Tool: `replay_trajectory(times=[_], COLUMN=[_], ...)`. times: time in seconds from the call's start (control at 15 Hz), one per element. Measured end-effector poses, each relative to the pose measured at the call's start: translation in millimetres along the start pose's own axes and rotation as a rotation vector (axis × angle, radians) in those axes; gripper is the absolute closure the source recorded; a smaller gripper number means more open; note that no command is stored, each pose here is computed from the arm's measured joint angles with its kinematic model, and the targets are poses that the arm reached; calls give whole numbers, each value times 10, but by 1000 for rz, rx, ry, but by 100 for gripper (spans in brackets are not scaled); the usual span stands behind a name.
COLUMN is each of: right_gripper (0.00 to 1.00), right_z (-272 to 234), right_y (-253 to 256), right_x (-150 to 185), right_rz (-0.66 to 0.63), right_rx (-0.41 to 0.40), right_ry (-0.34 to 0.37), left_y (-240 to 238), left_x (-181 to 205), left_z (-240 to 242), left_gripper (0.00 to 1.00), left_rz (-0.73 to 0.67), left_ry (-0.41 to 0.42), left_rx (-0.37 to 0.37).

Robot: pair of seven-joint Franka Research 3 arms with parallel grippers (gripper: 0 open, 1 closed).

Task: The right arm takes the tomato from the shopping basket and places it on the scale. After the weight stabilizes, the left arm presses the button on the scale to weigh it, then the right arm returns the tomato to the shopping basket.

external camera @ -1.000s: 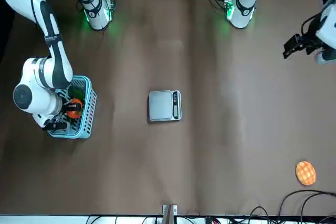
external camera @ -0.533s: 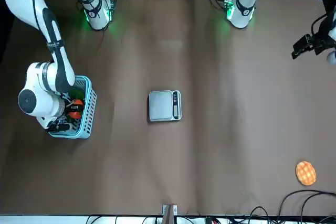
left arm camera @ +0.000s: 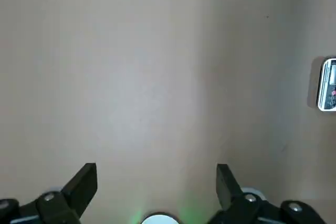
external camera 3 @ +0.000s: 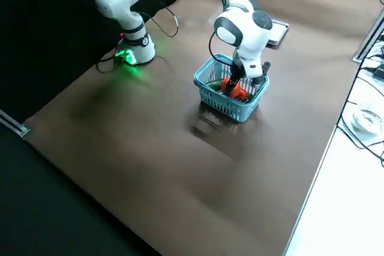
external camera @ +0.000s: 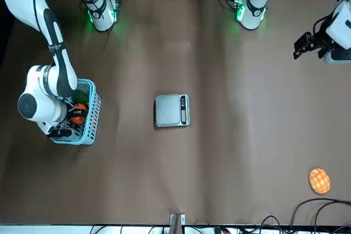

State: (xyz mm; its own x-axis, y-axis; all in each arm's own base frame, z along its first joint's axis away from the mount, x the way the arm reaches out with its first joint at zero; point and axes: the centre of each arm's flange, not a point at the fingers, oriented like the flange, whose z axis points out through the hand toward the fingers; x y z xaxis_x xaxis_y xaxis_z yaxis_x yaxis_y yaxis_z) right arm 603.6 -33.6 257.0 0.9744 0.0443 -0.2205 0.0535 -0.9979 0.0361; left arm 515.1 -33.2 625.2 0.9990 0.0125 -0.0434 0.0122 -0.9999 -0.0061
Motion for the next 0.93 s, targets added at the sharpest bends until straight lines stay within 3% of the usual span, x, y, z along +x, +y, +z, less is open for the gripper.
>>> replay_trajectory(times=[0.2,0.33,0.93], right_gripper=[24,17,11], right_z=[1,0,-42], right_y=[8,9,12], right_x=[-1,-2,14], right_rz=[1,1,2], right_rx=[0,0,-1], right_ry=[0,-1,8], left_y=[25,-17,-51], left_x=[-5,-2,0], left_z=[2,2,2], left_gripper=[0,0,0], left_rz=[4,-3,-9], left_ry=[-3,-3,-3], left_rx=[1,0,0])
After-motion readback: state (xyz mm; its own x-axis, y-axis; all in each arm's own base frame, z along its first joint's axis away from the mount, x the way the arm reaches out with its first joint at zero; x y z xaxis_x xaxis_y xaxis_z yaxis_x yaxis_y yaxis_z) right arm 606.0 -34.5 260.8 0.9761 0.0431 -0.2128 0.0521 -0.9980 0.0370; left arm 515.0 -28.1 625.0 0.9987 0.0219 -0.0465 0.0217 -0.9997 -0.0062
